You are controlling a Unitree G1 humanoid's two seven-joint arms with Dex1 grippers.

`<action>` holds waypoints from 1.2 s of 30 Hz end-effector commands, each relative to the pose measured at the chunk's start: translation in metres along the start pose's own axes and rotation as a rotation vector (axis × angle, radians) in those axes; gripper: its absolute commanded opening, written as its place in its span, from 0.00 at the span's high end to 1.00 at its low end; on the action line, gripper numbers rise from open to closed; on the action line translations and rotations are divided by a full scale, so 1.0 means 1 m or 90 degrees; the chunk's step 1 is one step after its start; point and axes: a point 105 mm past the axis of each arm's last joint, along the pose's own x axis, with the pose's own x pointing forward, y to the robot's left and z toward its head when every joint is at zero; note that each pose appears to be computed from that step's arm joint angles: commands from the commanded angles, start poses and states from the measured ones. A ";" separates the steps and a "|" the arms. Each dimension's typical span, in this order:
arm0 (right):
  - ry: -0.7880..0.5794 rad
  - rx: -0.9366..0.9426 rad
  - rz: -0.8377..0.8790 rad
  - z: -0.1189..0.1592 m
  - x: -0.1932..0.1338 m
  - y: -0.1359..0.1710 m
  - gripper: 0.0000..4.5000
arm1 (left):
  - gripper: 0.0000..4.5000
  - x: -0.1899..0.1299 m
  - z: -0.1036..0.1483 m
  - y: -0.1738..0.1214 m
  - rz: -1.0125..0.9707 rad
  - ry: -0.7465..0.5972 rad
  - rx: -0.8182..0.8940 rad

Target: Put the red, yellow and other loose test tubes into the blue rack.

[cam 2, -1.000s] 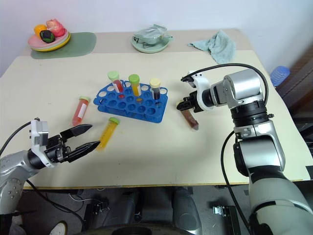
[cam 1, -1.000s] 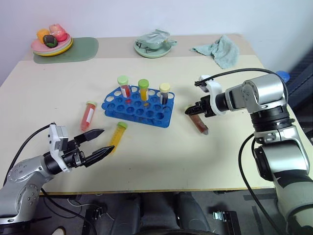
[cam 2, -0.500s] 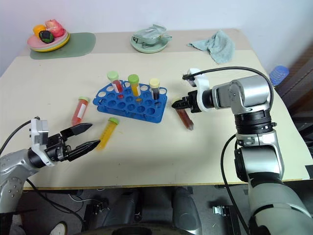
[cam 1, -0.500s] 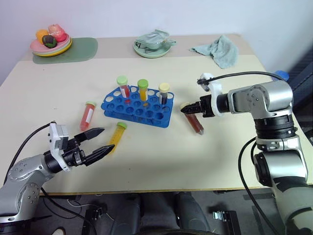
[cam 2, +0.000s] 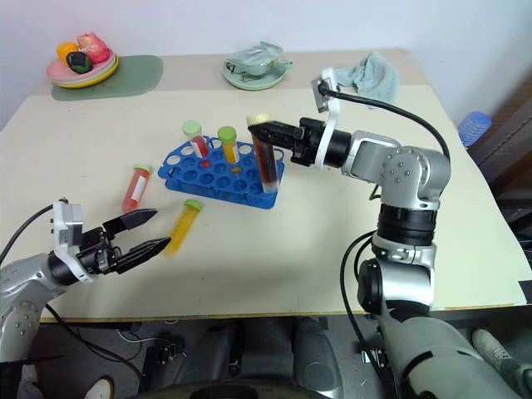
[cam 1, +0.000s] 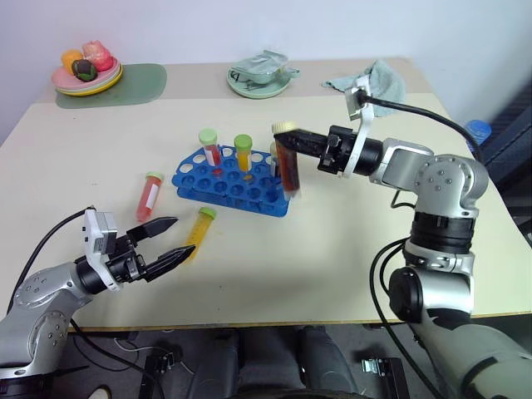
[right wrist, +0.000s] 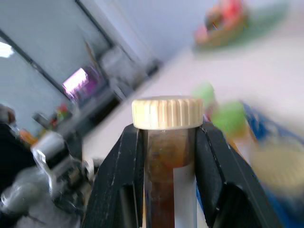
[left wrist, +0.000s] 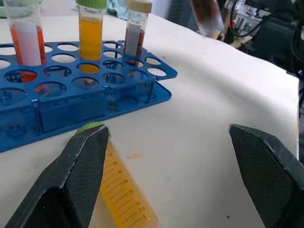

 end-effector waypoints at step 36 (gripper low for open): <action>-0.264 -0.271 -0.037 -0.067 0.003 -0.019 0.79 | 0.08 0.001 0.016 0.001 0.074 -0.093 0.057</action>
